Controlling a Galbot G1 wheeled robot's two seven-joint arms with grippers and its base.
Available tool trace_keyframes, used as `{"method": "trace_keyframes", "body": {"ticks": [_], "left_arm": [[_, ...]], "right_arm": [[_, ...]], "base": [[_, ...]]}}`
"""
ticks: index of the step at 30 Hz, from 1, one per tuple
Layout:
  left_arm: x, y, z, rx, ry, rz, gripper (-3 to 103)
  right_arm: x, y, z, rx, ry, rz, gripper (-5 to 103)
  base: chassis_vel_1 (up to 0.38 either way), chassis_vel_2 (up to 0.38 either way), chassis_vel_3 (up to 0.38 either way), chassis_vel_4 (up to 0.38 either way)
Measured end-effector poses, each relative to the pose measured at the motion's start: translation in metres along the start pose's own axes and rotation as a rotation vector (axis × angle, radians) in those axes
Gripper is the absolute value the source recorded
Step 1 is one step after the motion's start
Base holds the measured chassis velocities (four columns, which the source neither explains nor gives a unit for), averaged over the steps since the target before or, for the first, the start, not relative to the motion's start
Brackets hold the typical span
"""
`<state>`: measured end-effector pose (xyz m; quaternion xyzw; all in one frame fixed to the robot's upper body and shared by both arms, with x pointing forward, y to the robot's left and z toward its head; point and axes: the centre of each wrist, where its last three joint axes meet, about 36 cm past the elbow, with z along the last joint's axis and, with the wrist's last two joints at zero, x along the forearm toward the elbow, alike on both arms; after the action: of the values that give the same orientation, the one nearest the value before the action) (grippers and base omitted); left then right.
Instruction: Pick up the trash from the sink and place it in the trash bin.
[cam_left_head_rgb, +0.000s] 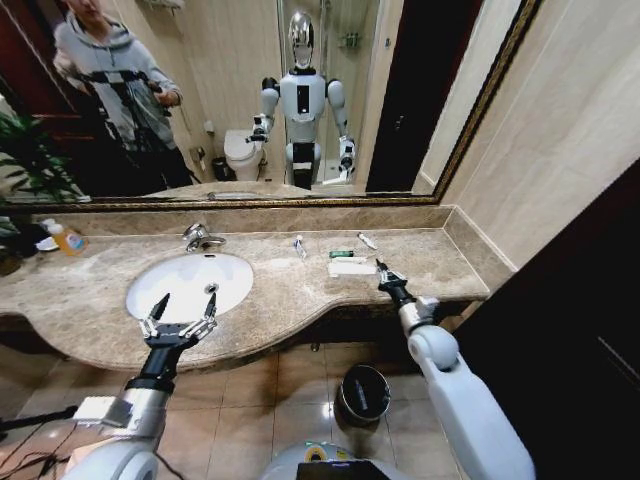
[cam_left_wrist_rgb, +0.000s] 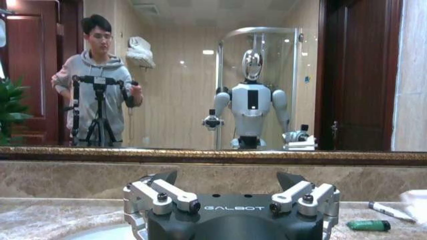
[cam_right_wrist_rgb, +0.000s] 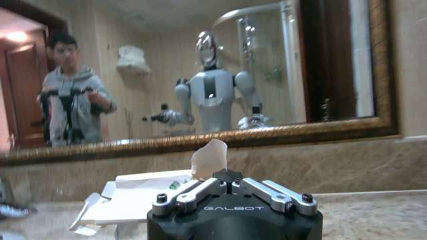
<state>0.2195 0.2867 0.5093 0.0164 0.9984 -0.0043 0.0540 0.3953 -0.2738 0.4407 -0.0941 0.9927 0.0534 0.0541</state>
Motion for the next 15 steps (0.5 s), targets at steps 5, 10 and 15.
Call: {"method": "trace_keyframes", "body": {"ticks": [5,10,15], "left_arm": [[0.000,0.000,0.000,0.000,0.000,0.000,100],[0.000,0.000,0.000,0.000,0.000,0.000,100],[0.000,0.000,0.000,0.000,0.000,0.000,100]], "right_arm": [[0.048,-0.017,-0.013,-0.023,-0.012,0.053,0],[0.088,-0.036,0.006,-0.008,-0.013,0.142,0],[0.130,-0.050,0.036,0.004,0.013,0.242,0]], "base": [[0.000,0.000,0.000,0.000],[0.000,0.000,0.000,0.000],[0.000,0.000,0.000,0.000]]}}
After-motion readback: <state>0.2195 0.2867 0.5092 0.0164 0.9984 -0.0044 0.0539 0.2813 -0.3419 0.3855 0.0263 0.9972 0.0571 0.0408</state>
